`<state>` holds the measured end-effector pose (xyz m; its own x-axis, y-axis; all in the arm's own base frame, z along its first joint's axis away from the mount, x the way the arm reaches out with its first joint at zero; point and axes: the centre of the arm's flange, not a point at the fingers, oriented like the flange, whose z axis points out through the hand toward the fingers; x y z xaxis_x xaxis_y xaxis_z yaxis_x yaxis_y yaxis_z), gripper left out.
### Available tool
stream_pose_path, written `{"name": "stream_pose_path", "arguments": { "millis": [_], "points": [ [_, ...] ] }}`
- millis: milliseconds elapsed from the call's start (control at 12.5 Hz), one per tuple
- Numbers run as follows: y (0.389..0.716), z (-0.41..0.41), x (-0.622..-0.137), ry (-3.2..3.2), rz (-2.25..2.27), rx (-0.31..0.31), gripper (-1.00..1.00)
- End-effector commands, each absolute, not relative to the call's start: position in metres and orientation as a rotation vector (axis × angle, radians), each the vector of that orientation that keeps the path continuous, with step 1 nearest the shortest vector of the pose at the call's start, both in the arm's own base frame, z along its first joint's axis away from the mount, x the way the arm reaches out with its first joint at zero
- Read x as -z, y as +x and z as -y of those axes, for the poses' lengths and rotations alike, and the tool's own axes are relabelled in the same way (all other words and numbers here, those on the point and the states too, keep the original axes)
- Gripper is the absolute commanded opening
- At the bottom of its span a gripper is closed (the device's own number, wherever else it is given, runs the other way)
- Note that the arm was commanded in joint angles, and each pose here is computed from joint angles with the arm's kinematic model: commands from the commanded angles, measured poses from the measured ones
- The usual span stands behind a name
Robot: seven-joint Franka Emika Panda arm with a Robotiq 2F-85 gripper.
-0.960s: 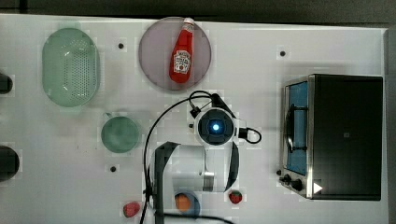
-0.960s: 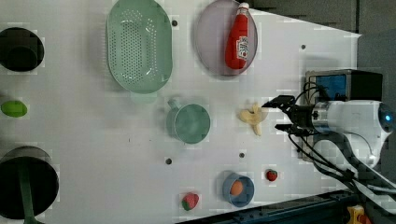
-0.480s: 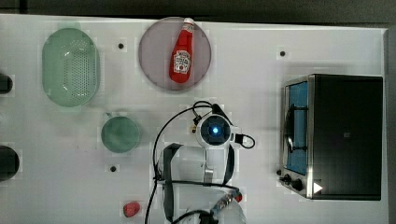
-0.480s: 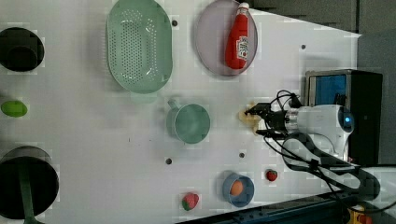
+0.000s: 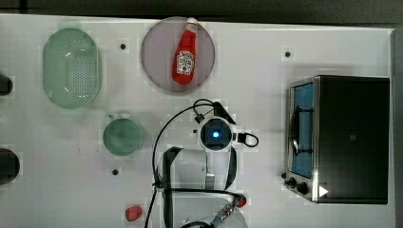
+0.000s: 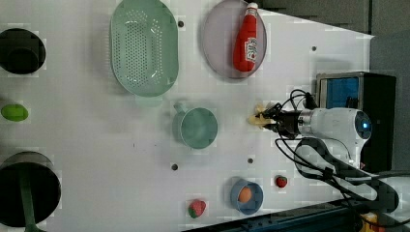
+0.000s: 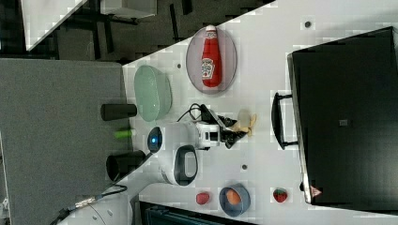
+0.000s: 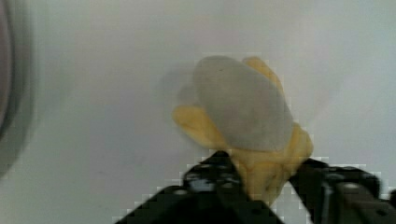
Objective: Pick Banana and place it in mug.
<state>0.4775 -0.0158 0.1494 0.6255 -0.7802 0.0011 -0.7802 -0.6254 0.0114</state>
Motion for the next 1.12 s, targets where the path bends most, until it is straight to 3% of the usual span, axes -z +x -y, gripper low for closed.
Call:
{"name": "stream_pose_path", "arguments": {
  "millis": [80, 320, 640, 880, 1120],
  "points": [
    [0.479, 0.024, -0.166, 2.834, 1.356, -0.017, -0.46],
    [0.489, 0.035, -0.229, 2.83, 1.393, -0.056, -0.46],
    [0.49, 0.048, -0.364, 2.815, 1.429, 0.009, -0.46],
    [0.478, 0.039, -0.429, 2.811, 1.397, 0.101, -0.46],
    [0.475, -0.001, -0.465, 2.815, 1.409, 0.015, -0.46]
  ]
}}
